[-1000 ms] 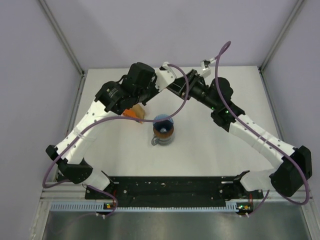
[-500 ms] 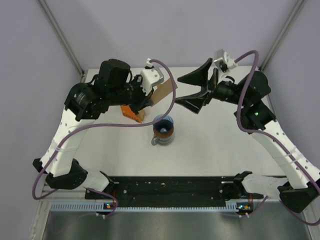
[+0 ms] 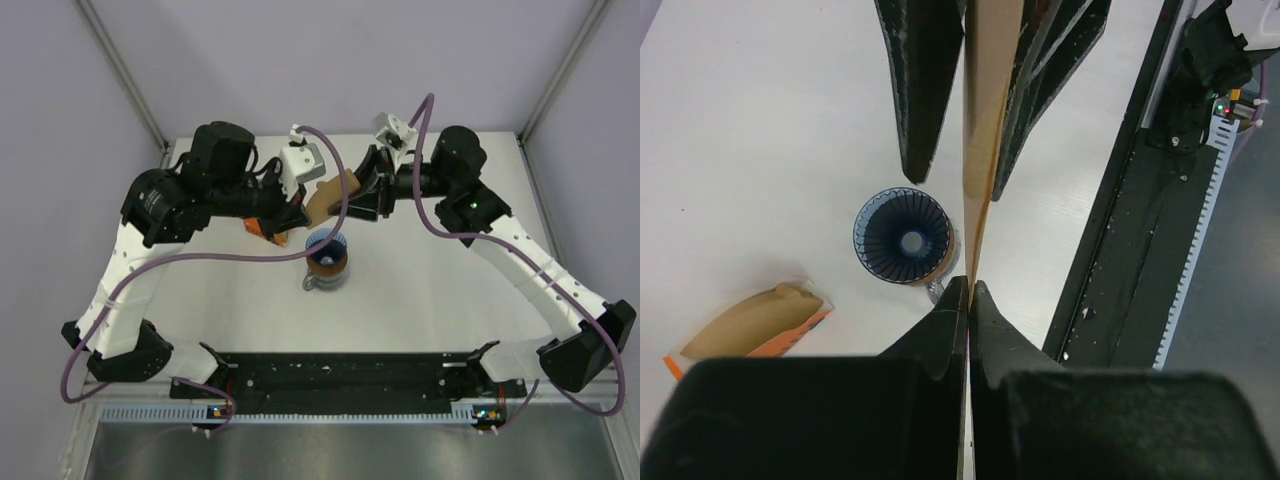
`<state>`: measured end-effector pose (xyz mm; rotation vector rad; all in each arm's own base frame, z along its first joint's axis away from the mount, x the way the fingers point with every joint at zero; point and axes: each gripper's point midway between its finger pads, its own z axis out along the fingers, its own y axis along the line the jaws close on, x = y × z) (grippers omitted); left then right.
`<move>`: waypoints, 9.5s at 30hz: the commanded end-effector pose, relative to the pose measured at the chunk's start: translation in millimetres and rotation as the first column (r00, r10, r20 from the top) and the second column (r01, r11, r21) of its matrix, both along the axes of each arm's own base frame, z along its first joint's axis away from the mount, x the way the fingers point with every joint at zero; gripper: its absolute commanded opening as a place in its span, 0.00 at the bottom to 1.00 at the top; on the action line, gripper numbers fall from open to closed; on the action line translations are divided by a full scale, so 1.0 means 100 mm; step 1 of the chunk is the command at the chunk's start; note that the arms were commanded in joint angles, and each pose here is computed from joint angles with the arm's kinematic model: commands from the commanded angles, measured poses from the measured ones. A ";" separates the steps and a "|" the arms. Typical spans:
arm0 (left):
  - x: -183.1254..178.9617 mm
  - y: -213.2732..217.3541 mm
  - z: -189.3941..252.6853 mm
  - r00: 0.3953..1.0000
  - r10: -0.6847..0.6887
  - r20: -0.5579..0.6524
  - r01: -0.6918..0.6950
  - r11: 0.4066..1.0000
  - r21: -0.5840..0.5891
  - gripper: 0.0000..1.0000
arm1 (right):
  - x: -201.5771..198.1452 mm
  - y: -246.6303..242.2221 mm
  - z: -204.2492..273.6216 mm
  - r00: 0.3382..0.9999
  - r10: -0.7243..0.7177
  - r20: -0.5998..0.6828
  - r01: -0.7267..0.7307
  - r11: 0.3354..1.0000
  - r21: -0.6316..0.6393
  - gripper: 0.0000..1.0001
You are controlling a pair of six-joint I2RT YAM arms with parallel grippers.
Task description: Place the coffee filter in the dripper
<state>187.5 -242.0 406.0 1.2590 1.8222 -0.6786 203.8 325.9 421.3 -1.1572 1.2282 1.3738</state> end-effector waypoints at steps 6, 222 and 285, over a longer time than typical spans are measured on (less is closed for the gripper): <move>-0.12 0.03 0.26 0.999 -0.049 0.000 0.049 0.994 -0.097 0.47 | -0.37 -0.12 0.15 0.971 0.144 0.189 -0.145 0.989 -0.012 0.00; -0.11 -0.26 0.59 0.988 -0.150 -0.039 0.136 0.960 -0.246 0.27 | -0.42 -0.24 -0.24 0.974 0.060 0.216 -0.025 0.986 -0.163 0.00; -0.42 -0.44 0.64 0.950 -0.307 0.052 0.307 0.900 -0.310 0.09 | -0.65 -0.37 -0.13 0.957 0.077 0.280 -0.028 0.984 -0.174 0.00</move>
